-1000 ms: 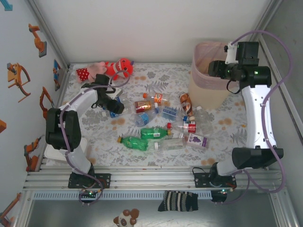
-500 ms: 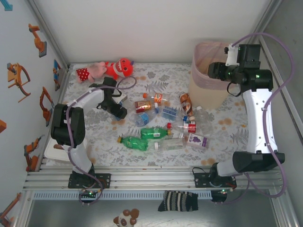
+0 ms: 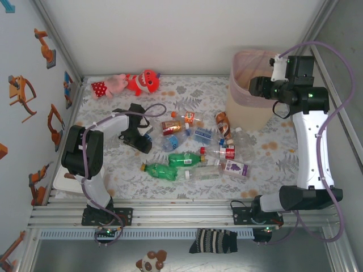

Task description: Put the plastic bottles in the bin

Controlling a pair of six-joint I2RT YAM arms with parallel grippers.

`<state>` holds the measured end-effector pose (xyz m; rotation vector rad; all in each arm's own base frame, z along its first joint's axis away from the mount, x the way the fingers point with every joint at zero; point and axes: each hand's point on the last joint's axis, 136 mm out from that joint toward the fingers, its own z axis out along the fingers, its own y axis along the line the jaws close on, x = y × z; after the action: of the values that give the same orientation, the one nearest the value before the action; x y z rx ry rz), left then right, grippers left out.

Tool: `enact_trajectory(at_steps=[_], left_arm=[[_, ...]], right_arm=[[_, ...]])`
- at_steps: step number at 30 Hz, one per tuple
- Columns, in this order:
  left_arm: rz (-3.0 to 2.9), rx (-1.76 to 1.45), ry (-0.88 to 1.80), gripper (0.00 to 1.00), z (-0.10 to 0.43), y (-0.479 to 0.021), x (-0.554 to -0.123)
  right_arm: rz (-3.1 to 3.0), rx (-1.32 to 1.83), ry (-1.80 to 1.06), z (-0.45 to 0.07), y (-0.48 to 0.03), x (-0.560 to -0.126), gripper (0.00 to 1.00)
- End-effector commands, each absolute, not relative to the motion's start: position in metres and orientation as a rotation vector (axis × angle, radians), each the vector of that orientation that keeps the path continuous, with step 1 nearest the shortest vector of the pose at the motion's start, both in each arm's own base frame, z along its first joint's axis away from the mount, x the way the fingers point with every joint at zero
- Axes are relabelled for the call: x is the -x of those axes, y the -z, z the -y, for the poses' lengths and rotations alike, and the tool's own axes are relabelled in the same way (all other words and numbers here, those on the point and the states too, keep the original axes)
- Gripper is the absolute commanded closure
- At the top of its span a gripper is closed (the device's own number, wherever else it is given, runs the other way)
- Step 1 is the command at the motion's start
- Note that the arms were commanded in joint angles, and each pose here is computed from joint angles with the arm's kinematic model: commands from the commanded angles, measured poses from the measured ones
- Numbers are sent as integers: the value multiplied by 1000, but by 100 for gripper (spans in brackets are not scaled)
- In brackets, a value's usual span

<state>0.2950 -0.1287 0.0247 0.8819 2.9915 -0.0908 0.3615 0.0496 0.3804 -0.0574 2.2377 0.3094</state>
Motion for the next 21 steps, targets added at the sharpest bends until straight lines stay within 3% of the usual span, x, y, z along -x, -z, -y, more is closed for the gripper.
enact_trajectory(at_steps=[1,11,21], left_arm=[[-3019,-834,53,35,123,-32,-281],[-3027,-811,23,58,120,-32,-275],[-3019,-806,11,75,119,-37,-275]], right_arm=[[-2227,64,-334,-54,-383,-356,36],[-2218,73,-360,-59,-385,-358,36],[-2216,78,-359,-60,-387,-355,36]])
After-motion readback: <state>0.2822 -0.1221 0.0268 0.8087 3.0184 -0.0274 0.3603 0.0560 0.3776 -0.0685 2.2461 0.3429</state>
